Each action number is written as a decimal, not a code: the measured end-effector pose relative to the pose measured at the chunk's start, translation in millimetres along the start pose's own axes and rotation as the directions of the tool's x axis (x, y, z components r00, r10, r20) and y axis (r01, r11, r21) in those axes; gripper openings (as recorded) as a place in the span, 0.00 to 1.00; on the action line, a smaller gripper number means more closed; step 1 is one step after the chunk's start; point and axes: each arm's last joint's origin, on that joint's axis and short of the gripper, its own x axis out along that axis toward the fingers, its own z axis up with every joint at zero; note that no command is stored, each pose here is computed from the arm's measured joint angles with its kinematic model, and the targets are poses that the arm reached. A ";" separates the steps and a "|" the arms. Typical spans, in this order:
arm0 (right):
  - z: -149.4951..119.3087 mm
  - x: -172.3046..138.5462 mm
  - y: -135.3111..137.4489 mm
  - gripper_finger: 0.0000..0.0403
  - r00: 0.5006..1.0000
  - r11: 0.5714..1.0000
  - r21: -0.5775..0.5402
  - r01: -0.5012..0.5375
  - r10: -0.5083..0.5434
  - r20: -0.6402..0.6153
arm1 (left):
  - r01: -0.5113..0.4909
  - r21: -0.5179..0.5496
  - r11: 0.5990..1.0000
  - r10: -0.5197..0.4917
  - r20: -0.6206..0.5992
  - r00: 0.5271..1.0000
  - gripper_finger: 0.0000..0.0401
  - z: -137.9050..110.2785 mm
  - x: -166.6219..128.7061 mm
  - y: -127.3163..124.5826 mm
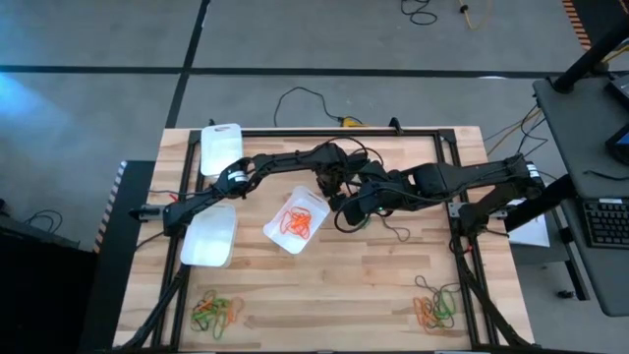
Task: Sort rubber bands into baskets
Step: Put the orange rubber band into the bottom right white bin
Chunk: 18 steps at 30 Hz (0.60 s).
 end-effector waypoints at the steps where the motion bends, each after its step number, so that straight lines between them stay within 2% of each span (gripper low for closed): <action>1: 0.0 0.0 -0.1 0.58 1.000 1.000 -0.001 0.000 0.000 0.000 | -0.004 0.002 1.000 0.004 -0.001 1.000 0.00 -1.0 -3.2 0.4; 9: 0.0 0.0 0.0 0.58 1.000 1.000 0.000 0.000 0.000 0.000 | -0.042 -0.010 0.999 0.042 -0.021 0.999 0.00 -7.9 -22.8 11.1; 13: 0.1 0.0 -0.1 0.58 1.000 1.000 0.000 0.000 0.000 0.000 | -0.117 0.005 0.993 0.117 -0.042 0.992 0.00 -12.8 -29.5 15.5; 18: 0.1 0.0 -0.1 0.58 1.000 1.000 0.000 0.000 0.000 0.000 | -0.114 -0.006 0.993 0.114 -0.010 0.993 0.00 -18.8 -54.7 19.6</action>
